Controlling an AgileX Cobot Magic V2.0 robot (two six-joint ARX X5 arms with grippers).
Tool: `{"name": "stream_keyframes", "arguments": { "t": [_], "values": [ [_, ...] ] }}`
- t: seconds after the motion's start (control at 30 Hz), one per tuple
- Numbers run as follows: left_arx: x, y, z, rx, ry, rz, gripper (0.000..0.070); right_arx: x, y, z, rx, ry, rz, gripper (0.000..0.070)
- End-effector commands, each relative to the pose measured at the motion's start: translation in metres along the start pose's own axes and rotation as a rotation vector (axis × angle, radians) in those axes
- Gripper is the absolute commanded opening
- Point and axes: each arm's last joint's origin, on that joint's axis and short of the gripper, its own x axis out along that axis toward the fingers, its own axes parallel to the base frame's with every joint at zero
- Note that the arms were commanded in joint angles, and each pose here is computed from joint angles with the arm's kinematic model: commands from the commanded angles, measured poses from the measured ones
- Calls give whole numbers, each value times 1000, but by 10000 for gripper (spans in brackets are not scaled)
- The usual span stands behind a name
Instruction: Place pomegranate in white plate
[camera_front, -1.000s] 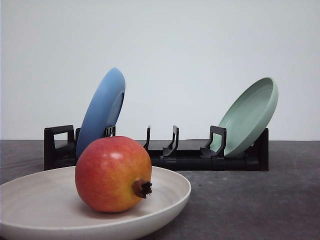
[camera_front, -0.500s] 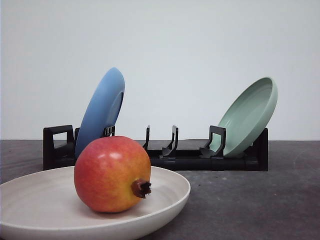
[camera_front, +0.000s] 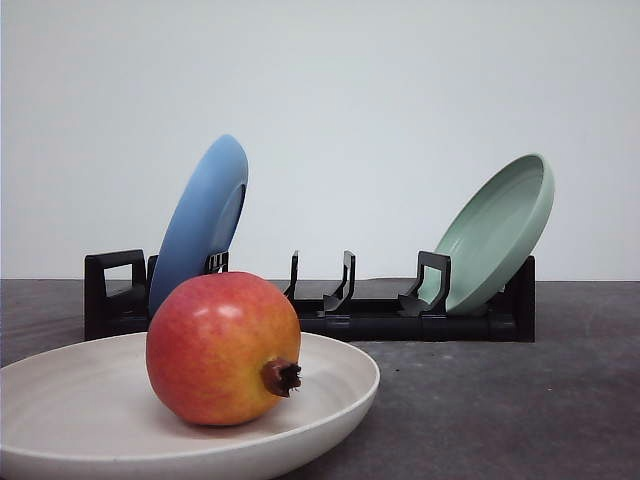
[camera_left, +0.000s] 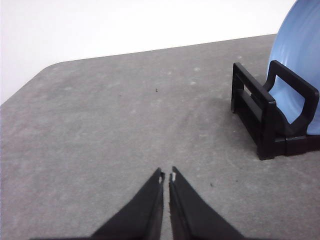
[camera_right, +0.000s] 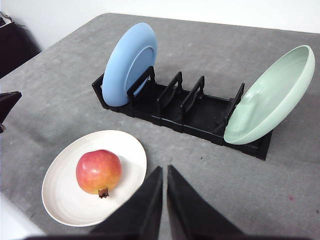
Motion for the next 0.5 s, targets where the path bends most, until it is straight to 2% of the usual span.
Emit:
{"name": "stream_keyframes", "arguments": {
  "t": [0.0, 0.1, 0.47],
  "values": [
    [1, 0, -4, -47, 13, 17, 0, -2, 1, 3, 2, -16, 13, 9],
    [1, 1, -4, -88, 13, 33, 0, -2, 1, 3, 2, -16, 13, 9],
    [1, 0, -4, -91, 11, 31, 0, -2, 1, 3, 2, -16, 13, 9]
  ]
}}
